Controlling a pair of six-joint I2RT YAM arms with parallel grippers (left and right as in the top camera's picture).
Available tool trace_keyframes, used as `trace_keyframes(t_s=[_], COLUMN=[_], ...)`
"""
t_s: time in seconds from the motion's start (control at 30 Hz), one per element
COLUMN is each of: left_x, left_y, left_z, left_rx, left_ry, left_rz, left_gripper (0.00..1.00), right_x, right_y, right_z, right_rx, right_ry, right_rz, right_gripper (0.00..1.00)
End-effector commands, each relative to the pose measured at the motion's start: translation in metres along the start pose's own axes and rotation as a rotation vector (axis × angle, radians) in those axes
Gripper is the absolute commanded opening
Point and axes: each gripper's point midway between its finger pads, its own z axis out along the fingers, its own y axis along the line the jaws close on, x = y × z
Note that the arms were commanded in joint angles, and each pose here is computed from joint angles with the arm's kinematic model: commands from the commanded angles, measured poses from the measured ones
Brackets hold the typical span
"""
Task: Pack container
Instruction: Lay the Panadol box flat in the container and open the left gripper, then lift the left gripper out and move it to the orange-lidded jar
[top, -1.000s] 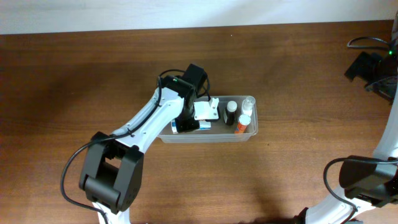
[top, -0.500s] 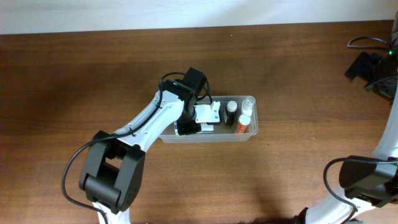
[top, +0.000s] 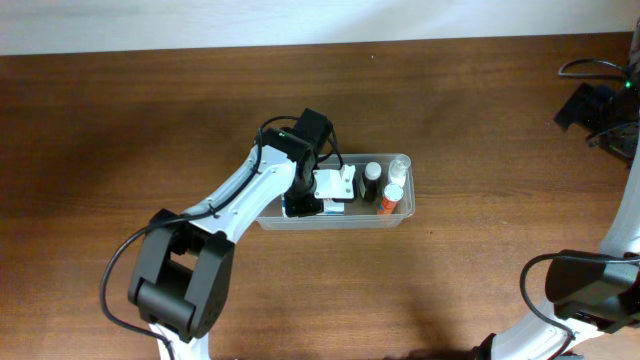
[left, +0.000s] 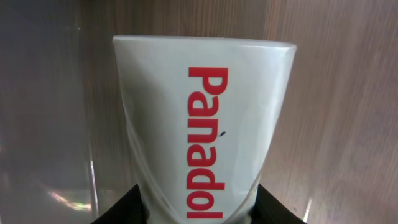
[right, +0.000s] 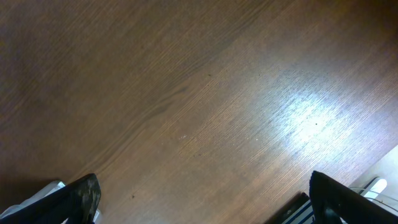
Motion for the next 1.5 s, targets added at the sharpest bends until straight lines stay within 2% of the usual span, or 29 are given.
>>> trace_keyframes(t_s=[0.0, 0.4, 0.43, 0.8, 1.0, 1.27, 1.47], left_x=[0.004, 0.004, 0.004, 0.004, 0.002, -0.011, -0.024], left_y=[-0.008, -0.006, -0.006, -0.006, 0.002, 0.032, 0.049], left_z=[0.022, 0.034, 0.034, 0.034, 0.029, -0.004, -0.068], left_rx=[0.06, 0.066, 0.065, 0.065, 0.038, -0.083, -0.189], left_ry=[0.011, 0.015, 0.015, 0.015, 0.017, 0.001, -0.043], left_rz=[0.016, 0.014, 0.014, 0.014, 0.017, -0.062, -0.155], left_gripper=[0.43, 0.43, 0.47, 0.64, 0.66, 0.7, 0.74], right_x=[-0.001, -0.001, -0.001, -0.001, -0.001, -0.001, -0.001], right_y=[-0.003, -0.003, -0.003, -0.003, -0.003, -0.003, -0.003], right_z=[-0.01, -0.01, -0.01, -0.01, -0.01, -0.01, -0.01], right_rx=[-0.006, -0.006, -0.006, -0.006, -0.006, -0.006, -0.006], right_ry=[-0.029, -0.029, -0.029, -0.029, -0.029, -0.029, -0.029], right_rz=[0.016, 0.016, 0.016, 0.016, 0.016, 0.016, 0.016], right_gripper=[0.98, 0.99, 0.98, 0.98, 0.98, 0.98, 0.98])
